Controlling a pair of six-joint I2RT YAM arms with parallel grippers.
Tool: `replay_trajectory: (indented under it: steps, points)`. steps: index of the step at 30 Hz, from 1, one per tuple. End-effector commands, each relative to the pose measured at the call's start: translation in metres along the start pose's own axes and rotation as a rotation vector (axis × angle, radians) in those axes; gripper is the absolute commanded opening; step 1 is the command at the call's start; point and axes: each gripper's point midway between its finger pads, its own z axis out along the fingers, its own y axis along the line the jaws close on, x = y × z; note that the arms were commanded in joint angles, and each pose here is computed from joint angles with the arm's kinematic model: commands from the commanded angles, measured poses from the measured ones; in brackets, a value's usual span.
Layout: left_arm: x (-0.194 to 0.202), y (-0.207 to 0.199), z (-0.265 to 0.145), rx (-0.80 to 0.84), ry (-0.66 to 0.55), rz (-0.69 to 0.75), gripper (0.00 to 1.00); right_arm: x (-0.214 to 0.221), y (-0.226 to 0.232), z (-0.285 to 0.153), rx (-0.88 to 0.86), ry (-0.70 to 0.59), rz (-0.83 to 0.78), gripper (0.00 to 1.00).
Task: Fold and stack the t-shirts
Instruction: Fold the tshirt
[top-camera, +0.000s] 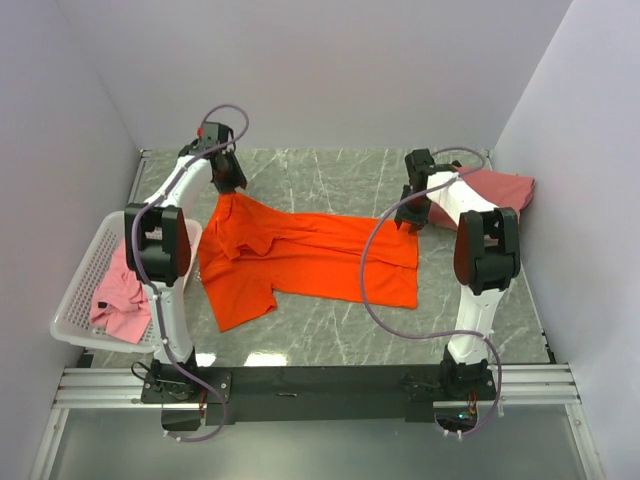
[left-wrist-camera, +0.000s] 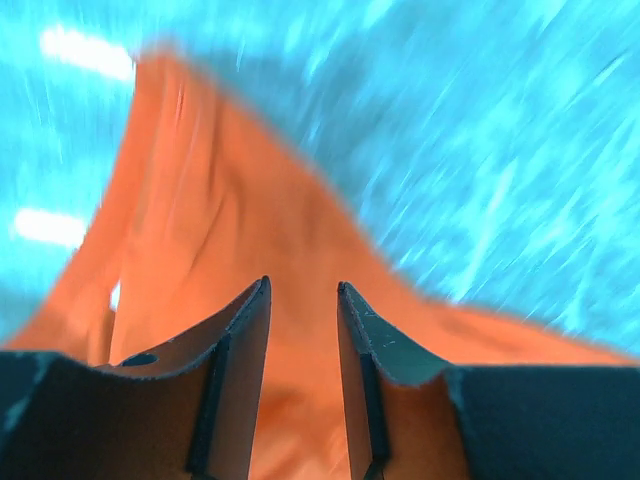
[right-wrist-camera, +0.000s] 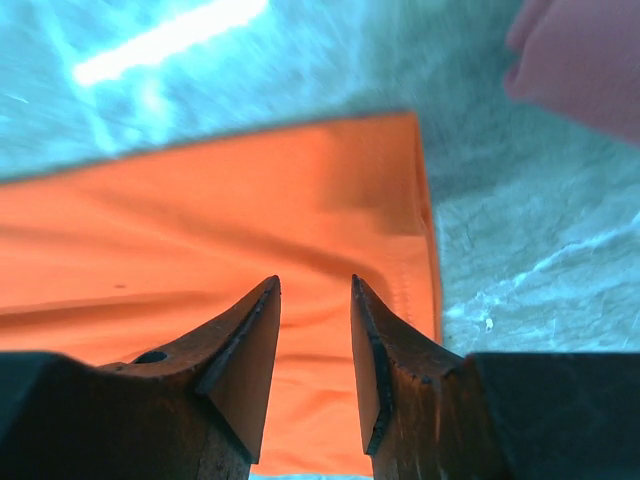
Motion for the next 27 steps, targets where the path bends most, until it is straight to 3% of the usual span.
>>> replay_trajectory:
  steps: [1, 13, 22, 27]
  points:
    - [-0.013, 0.005, 0.02, -0.047, -0.013, -0.01, 0.39, -0.017, 0.006, -0.011, -0.016, -0.026, -0.01, 0.42]
    - [0.016, 0.04, 0.069, -0.128, 0.079, -0.038, 0.36, -0.014, 0.003, 0.022, 0.038, 0.05, -0.017, 0.42]
    - [0.001, 0.095, 0.066, -0.177, 0.072, -0.143, 0.36, 0.0, -0.02, 0.042, 0.143, 0.116, -0.019, 0.34]
    - [-0.003, 0.1, 0.06, -0.149, 0.056, -0.169, 0.35, -0.004, -0.03, 0.044, 0.131, 0.125, 0.024, 0.32]
